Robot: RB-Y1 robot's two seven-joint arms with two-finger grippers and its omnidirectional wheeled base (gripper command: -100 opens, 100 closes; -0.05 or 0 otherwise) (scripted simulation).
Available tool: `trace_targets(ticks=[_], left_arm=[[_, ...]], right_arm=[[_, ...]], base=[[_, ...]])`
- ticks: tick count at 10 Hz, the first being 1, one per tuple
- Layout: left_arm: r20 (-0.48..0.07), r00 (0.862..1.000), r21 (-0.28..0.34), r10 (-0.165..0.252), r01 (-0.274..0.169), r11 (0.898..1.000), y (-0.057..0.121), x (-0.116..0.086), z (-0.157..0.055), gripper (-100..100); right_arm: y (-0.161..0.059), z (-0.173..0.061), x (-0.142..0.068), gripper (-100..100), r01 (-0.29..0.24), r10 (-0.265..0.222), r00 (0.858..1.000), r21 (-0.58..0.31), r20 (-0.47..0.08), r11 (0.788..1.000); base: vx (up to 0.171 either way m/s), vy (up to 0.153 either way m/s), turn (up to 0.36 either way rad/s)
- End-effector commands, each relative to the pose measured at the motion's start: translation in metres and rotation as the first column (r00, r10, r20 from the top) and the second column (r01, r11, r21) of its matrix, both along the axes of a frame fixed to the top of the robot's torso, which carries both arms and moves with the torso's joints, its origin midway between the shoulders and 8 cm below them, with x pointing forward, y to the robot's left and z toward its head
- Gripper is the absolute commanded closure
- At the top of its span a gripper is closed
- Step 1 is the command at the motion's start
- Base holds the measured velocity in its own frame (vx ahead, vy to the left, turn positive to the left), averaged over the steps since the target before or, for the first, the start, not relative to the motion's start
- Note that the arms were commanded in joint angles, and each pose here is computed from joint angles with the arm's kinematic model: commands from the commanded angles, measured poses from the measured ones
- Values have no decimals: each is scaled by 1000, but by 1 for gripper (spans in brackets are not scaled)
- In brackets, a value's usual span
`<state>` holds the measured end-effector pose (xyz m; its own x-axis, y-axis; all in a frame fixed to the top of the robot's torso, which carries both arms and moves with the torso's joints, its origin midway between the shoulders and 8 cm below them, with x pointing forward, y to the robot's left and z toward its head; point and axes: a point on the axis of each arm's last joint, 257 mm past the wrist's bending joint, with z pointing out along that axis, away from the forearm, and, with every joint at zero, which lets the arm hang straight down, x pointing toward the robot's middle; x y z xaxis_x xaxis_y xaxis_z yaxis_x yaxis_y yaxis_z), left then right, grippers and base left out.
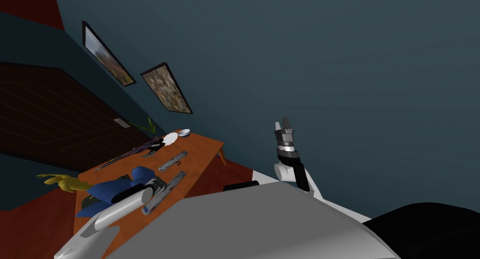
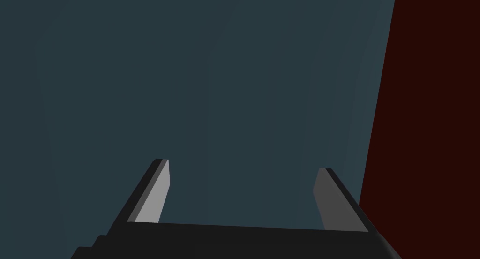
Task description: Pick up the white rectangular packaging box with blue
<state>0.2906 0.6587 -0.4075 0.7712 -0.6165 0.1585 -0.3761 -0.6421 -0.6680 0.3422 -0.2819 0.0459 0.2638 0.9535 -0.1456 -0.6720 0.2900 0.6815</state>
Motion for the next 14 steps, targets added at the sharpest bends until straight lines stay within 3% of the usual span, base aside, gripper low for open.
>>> trace_targets(ticks=[1, 2, 3, 4, 6, 7, 8, 9, 10, 11, 12, 13, 14], left_arm=[[-35, 999, -35, 37, -38, 999, 5, -15, -13, -100], [-35, 999, -35, 37, -38, 999, 5, -15, -13, -100], [-66, 995, -85, 79, -84, 993, 7, -26, -20, -100], [-81, 993, -91, 91, -98, 991, 8, -34, -26, -100], [-127, 982, -142, 139, -157, 977, 10, -52, -39, -100], [-152, 973, -181, 174, -200, 963, 11, -61, -44, -100], [-173, 968, -189, 181, -213, 959, 10, -69, -49, -100], [-198, 958, -225, 210, -253, 941, 9, -77, -52, -100], [-217, 952, -232, 217, -266, 936, 8, -85, -57, -100], [-244, 940, -266, 240, -302, 915, 6, -92, -60, -100], [-259, 934, -270, 247, -315, 910, 5, -99, -64, -100], [-295, 916, -303, 271, -359, 883, 2, -111, -69, -100], [-298, 915, -304, 271, -361, 882, 2, -112, -70, -100]], right_arm=[[0, 0, 0, 0, 0, 0, 1000, 0, 0, 1000], [0, 0, 0, 0, 0, 0, 1000, 0, 0, 1000], [0, 0, 0, 0, 0, 0, 1000, 0, 0, 1000], [0, 0, 0, 0, 0, 0, 1000, 0, 0, 1000], [0, 0, 0, 0, 0, 0, 1000, 0, 0, 1000], [0, 0, 0, 0, 0, 0, 1000, 0, 0, 1000], [0, 0, 0, 0, 0, 0, 1000, 0, 0, 1000], [0, 0, 0, 0, 0, 0, 1000, 0, 0, 1000], [0, 0, 0, 0, 0, 0, 1000, 0, 0, 1000], [0, 0, 0, 0, 0, 0, 1000, 0, 0, 1000], [0, 0, 0, 0, 0, 0, 1000, 0, 0, 1000], [0, 0, 0, 0, 0, 0, 1000, 0, 0, 1000], [0, 0, 0, 0, 0, 0, 1000, 0, 0, 1000]], base=[[27, 23, -67], [13, 15, 12], [23, 24, -86], [26, 26, -82], [33, 29, -77], [31, 41, -100], [27, 35, -54], [29, 29, -74], [23, 27, -66], [30, 30, -101], [24, 26, -49], [22, 29, -83], [20, 31, -45]])
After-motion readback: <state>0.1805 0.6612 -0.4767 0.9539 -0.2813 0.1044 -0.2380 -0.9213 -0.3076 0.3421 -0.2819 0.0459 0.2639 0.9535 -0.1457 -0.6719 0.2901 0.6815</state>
